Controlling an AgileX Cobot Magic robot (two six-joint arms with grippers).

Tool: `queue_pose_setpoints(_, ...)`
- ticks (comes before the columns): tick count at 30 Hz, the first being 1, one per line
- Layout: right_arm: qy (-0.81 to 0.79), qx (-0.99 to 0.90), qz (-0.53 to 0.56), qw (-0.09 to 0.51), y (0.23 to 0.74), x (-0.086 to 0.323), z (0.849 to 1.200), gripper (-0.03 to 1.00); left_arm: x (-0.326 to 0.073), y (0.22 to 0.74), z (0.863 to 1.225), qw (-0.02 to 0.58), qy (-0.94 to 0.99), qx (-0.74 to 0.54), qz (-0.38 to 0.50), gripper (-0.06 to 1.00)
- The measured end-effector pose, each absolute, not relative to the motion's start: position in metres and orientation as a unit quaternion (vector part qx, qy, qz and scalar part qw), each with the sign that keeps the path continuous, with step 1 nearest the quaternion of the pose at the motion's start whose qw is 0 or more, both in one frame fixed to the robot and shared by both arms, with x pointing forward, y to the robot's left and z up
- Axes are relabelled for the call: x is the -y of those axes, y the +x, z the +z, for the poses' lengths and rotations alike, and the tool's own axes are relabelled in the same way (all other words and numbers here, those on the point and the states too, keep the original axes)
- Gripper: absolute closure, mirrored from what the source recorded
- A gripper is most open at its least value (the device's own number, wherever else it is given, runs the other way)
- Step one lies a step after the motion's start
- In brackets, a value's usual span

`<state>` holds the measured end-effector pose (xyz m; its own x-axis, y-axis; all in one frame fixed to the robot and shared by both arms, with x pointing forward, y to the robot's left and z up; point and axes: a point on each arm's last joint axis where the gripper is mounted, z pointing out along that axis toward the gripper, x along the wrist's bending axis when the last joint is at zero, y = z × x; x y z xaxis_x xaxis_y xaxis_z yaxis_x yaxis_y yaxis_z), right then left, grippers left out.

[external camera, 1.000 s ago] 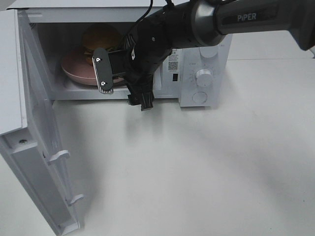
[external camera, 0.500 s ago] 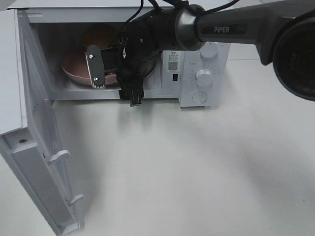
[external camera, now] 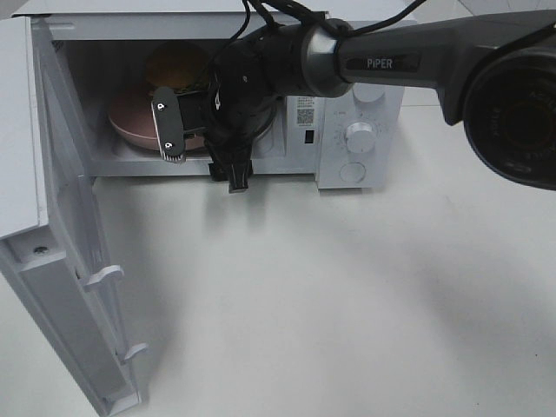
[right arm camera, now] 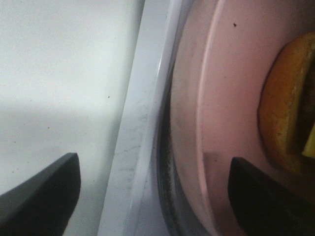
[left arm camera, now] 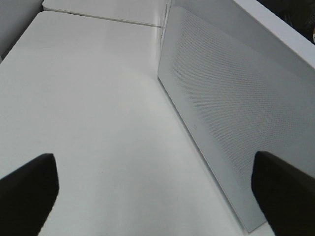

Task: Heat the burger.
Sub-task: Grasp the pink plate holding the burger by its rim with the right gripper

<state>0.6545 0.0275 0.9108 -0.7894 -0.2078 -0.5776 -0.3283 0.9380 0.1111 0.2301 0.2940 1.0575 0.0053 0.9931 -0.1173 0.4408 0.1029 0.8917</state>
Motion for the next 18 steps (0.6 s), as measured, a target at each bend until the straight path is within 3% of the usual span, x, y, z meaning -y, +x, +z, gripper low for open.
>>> queue_pose_setpoints(10, -0.147, -0.929, 0.122, 0.318, 0.660, -0.045, 0.920, 0.19, -0.294, 0.230, 1.058, 0.410, 0.579, -0.619, 0.337, -0.04)
queue_pose_setpoints(18, -0.141, -0.935, 0.123, 0.301, 0.662, -0.048, 0.899, 0.21, -0.294, 0.230, 1.058, 0.410, 0.579, -0.619, 0.337, -0.04)
